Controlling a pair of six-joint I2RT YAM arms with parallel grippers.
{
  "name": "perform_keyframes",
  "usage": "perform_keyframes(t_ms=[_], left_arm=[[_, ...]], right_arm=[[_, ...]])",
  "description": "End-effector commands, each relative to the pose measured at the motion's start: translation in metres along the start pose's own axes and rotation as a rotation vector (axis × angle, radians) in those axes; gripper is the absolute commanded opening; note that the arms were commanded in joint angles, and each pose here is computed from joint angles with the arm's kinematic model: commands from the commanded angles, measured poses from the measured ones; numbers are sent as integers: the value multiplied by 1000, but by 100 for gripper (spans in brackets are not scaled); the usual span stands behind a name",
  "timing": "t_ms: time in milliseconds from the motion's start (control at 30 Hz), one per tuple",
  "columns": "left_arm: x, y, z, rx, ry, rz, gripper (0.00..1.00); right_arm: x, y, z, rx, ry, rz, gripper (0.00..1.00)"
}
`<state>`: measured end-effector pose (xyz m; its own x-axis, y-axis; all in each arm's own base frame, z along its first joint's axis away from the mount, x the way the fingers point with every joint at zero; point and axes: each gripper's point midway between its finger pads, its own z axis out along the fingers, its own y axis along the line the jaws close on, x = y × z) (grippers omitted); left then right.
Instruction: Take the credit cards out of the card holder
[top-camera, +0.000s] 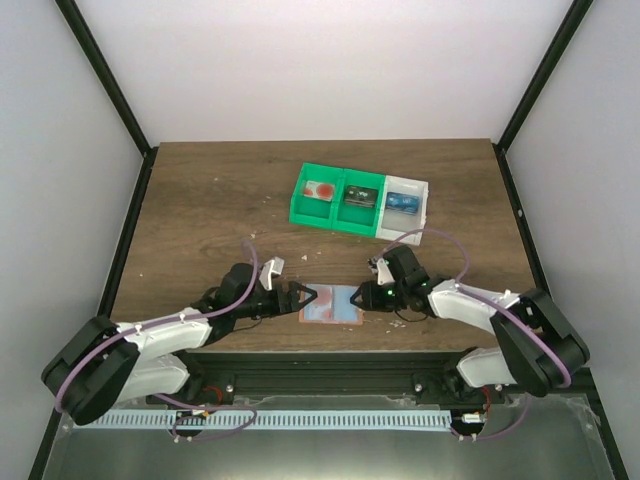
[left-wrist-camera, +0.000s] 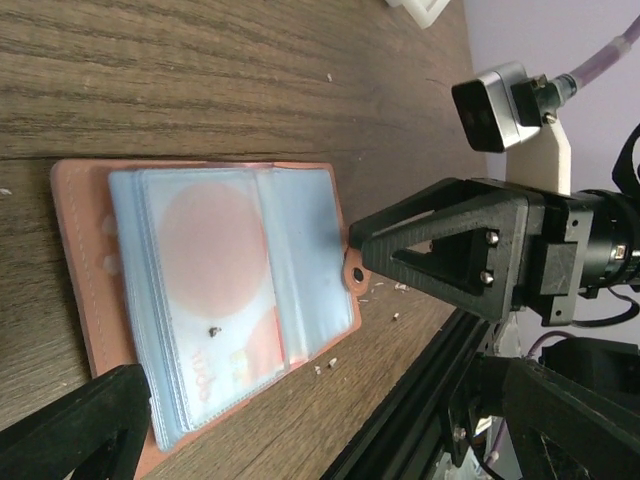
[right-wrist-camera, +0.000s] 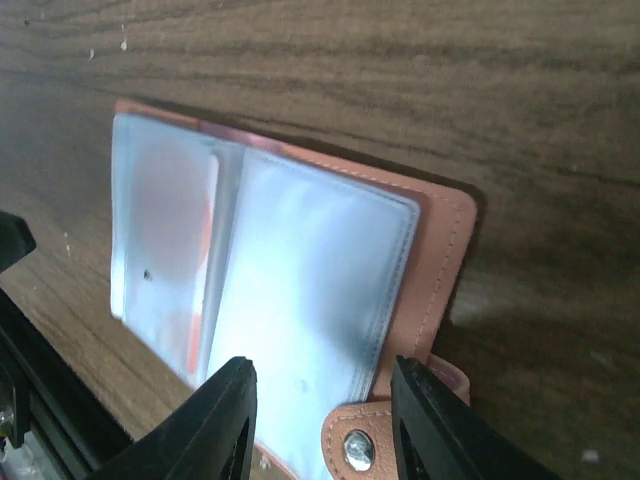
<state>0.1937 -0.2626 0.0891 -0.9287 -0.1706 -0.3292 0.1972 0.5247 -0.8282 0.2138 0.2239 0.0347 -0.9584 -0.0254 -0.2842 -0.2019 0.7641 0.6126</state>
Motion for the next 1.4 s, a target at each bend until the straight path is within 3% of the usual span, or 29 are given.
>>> perform_keyframes(t_ms=[0,367,700,1200,1367], left_arm=[[1,-2,1,30,1,-6,98],[4,-8,3,98,13,-32,99],[-2,-10,-2,142,-18,-56,100],[1,-4,-5,138,-26,-76,100],[0,-5,-5,138,-27,-76,100]], right_arm=[[12,7,-11,-17,24,-5,39],[-17,42,-32,-69,-80,8,39],[-23,83,-13,-140,-101,35,38],[-9,65,39,-51,27,55,37],[16,53,52,38,97,27,28]])
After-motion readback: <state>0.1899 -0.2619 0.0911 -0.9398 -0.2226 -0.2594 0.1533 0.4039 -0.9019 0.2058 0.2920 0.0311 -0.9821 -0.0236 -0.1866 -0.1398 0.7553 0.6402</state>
